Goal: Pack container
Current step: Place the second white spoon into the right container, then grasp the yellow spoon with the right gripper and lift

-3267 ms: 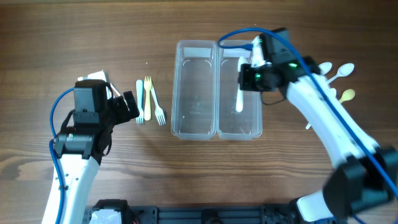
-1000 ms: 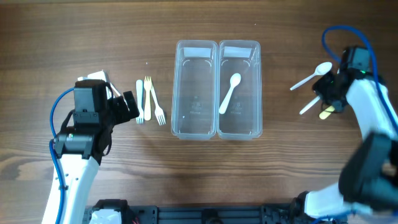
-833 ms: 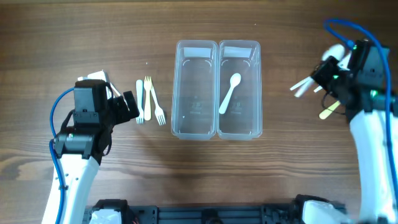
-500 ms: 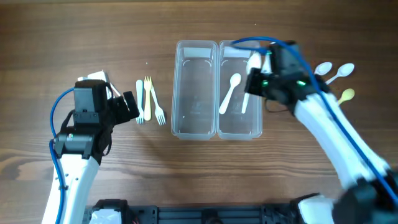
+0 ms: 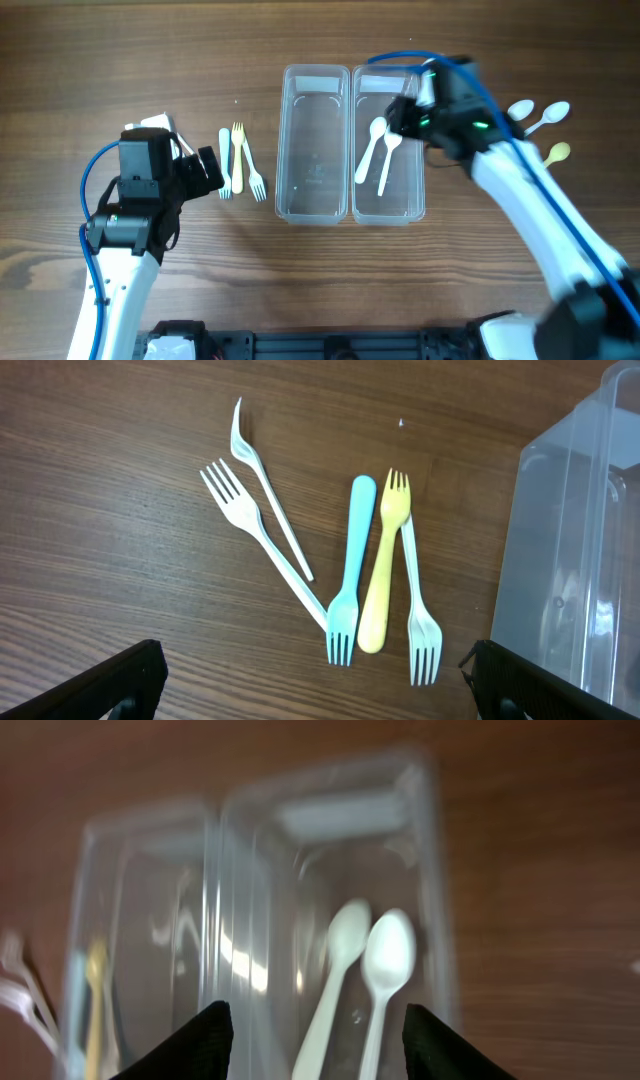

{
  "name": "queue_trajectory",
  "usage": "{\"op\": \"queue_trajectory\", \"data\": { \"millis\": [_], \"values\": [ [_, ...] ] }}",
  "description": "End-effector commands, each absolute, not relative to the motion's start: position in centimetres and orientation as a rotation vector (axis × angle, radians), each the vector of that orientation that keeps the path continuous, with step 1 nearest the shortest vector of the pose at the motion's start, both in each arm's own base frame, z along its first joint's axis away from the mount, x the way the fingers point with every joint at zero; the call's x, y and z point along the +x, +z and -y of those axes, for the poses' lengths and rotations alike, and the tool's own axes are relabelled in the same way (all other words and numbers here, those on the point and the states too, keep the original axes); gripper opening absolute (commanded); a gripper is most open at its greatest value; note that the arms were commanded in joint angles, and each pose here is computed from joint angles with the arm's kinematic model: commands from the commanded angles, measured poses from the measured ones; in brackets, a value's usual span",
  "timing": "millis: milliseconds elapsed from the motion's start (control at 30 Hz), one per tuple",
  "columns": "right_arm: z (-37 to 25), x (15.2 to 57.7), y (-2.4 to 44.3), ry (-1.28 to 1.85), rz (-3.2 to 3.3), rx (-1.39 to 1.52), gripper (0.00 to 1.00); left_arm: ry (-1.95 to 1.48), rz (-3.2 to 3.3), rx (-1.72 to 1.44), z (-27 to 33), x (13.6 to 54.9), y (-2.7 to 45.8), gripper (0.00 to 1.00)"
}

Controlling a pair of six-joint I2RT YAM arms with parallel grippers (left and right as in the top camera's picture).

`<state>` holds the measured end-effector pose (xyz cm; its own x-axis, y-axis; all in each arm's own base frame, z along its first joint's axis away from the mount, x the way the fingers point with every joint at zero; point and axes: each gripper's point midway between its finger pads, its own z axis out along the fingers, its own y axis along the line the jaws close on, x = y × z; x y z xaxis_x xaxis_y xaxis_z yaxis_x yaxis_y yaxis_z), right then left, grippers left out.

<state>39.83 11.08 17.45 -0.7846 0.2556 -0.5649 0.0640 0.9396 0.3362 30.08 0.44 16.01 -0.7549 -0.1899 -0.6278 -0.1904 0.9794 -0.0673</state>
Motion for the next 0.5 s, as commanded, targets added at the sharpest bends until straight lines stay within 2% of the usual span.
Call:
{"op": "queue_trajectory", "data": {
  "millis": [0,67,167,233,367,467],
  "values": [
    [-0.6,39.8,20.9,0.127,-2.288,0.651,0.54,0.018,-2.421,-0.245,-0.5,30.5,16.9,1.00],
    [4.6,38.1,18.4,0.040,-2.321,0.876,0.55,0.018,-2.421,-0.245,-0.5,30.5,16.9,1.00],
    [12.7,34.4,12.1,-0.094,-2.373,1.267,0.56,0.018,-2.421,-0.245,-0.5,30.5,16.9,1.00],
    [15.5,32.9,8.8,-0.099,-2.394,1.443,0.56,0.018,-2.421,-0.245,-0.5,30.5,16.9,1.00],
    [17.9,31.1,4.3,-0.021,-2.432,1.642,0.54,0.018,-2.421,-0.245,-0.5,30.5,16.9,1.00],
    [18.4,31.6,3.1,-0.024,-2.469,1.589,0.54,0.018,-2.421,-0.245,-0.5,30.5,16.9,1.00]
  ]
}}
